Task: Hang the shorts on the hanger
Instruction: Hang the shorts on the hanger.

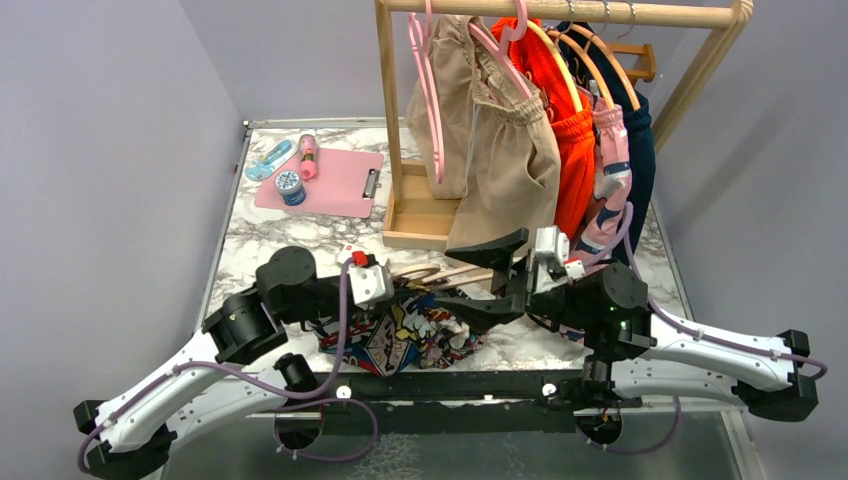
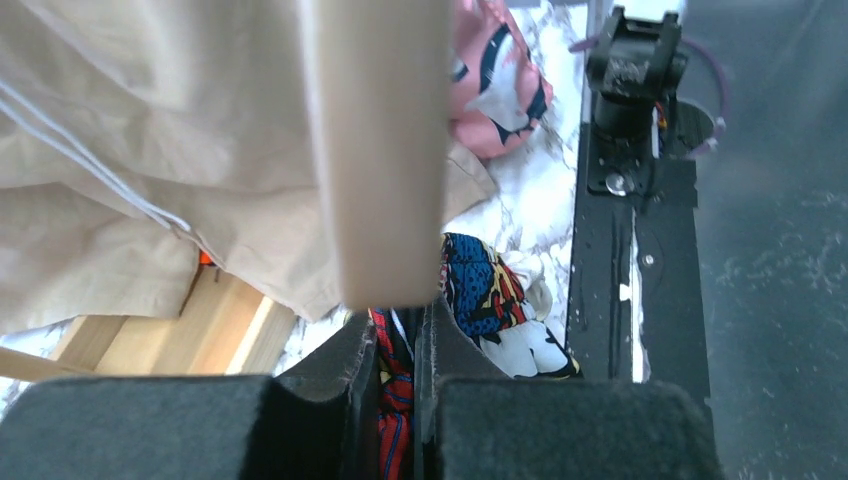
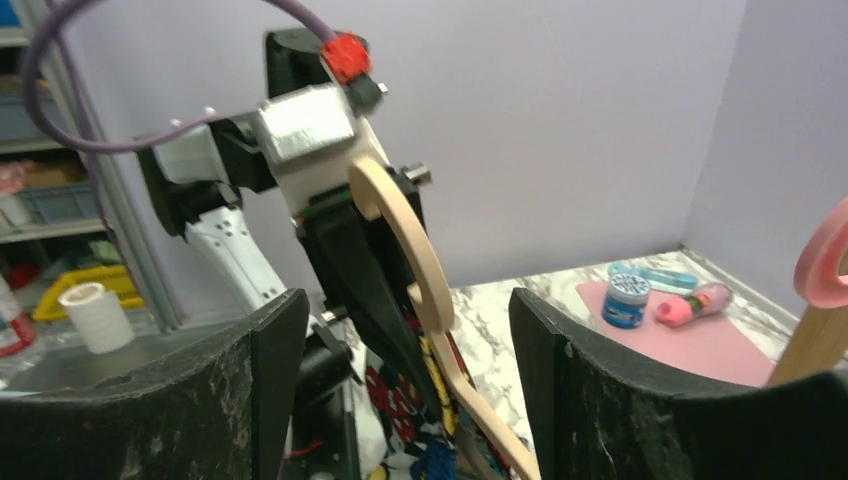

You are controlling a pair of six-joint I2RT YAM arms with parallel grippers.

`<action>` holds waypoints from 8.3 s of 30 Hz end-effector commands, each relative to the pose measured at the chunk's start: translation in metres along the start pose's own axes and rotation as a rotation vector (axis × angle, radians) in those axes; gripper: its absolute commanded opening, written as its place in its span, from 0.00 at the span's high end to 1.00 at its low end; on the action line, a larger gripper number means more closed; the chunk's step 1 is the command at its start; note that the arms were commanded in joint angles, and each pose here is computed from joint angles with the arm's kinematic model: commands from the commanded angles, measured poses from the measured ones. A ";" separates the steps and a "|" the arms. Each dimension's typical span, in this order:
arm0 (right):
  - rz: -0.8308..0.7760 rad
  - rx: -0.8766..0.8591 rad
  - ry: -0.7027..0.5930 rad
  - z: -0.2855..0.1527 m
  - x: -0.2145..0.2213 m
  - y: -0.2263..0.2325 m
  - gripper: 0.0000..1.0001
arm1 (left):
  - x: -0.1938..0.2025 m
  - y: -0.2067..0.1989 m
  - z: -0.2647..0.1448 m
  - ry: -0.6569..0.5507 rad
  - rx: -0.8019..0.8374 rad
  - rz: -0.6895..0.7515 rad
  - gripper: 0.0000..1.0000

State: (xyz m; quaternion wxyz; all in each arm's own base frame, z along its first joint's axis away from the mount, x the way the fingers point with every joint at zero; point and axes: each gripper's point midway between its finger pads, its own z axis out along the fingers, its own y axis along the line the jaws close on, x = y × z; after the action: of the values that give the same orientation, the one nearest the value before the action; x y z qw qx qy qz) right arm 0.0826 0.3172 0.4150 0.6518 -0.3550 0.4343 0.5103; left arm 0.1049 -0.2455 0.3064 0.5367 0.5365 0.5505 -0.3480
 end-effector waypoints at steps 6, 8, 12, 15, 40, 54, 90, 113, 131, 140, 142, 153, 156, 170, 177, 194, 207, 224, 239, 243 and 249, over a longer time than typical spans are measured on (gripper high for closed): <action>0.247 0.084 0.264 -0.003 0.034 0.002 0.08 | -0.022 0.026 -0.002 -0.093 -0.138 0.046 1.00; 0.294 0.105 0.312 -0.011 0.036 0.003 0.04 | -0.008 0.025 0.005 -0.035 -0.113 0.054 1.00; 0.374 0.150 0.323 -0.024 0.038 0.002 0.00 | -0.003 0.022 0.015 -0.030 -0.087 0.024 1.00; 0.389 0.220 0.336 -0.031 0.039 -0.007 0.00 | 0.004 0.019 0.022 -0.011 -0.062 0.014 1.00; 0.513 0.514 0.238 -0.082 0.032 -0.046 0.01 | -0.015 0.035 -0.097 -0.178 -0.451 -0.174 1.00; 0.451 0.701 0.541 -0.086 0.142 -0.060 0.00 | -0.071 0.048 -0.128 -0.310 -0.521 -0.080 1.00; 0.665 0.792 0.419 -0.052 0.160 -0.102 0.30 | -0.101 0.040 -0.125 -0.327 -0.428 0.023 1.00; 0.741 0.733 0.509 -0.048 0.205 -0.086 0.57 | -0.114 0.035 -0.138 -0.367 -0.422 0.021 1.00; 0.583 0.805 0.495 -0.059 0.172 -0.106 0.99 | -0.111 0.030 -0.129 -0.355 -0.380 -0.005 1.00; 0.353 0.881 0.620 -0.075 0.122 -0.125 0.99 | -0.100 0.015 -0.108 -0.320 -0.268 -0.033 1.00; 0.329 0.898 0.647 -0.081 0.116 -0.127 0.99 | -0.100 0.012 -0.105 -0.317 -0.246 -0.038 1.00; 0.267 1.043 0.690 -0.116 0.090 -0.140 0.99 | -0.085 -0.005 -0.098 -0.262 -0.157 -0.073 1.00; 0.252 1.102 0.702 -0.128 0.084 -0.144 0.99 | -0.075 -0.007 -0.098 -0.238 -0.157 -0.083 1.00; 0.255 1.135 0.634 -0.141 0.046 -0.143 0.99 | -0.052 -0.011 -0.096 -0.181 -0.153 -0.097 1.00; 0.270 1.110 0.612 -0.138 0.035 -0.140 0.99 | -0.040 -0.011 -0.090 -0.140 -0.149 -0.107 1.00; 0.278 1.026 0.611 -0.119 0.013 -0.133 0.99 | 0.000 0.006 -0.073 -0.001 -0.225 -0.110 1.00; 0.354 0.764 0.612 -0.053 0.000 -0.109 0.99 | 0.018 0.021 -0.042 0.023 -0.266 -0.151 1.00; 0.373 0.367 0.543 0.033 -0.018 -0.072 0.99 | -0.011 0.077 -0.053 -0.155 -0.589 -0.299 1.00; 0.284 0.392 0.560 0.010 -0.019 -0.077 0.99 | 0.006 0.081 -0.072 -0.111 -0.686 -0.355 1.00; 0.393 0.158 0.623 0.030 0.009 -0.039 0.99 | -0.002 0.082 -0.065 -0.126 -0.665 -0.357 1.00; 0.403 0.056 0.670 0.037 0.029 -0.025 0.72 | -0.009 0.074 -0.059 -0.162 -0.605 -0.360 1.00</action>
State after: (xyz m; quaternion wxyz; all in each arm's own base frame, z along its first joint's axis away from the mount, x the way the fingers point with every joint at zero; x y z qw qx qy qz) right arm 0.1354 0.3478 0.3904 0.3788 -0.3527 0.7374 0.4341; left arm 0.1678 -0.1732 0.3055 0.6148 0.2356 0.7078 -0.2560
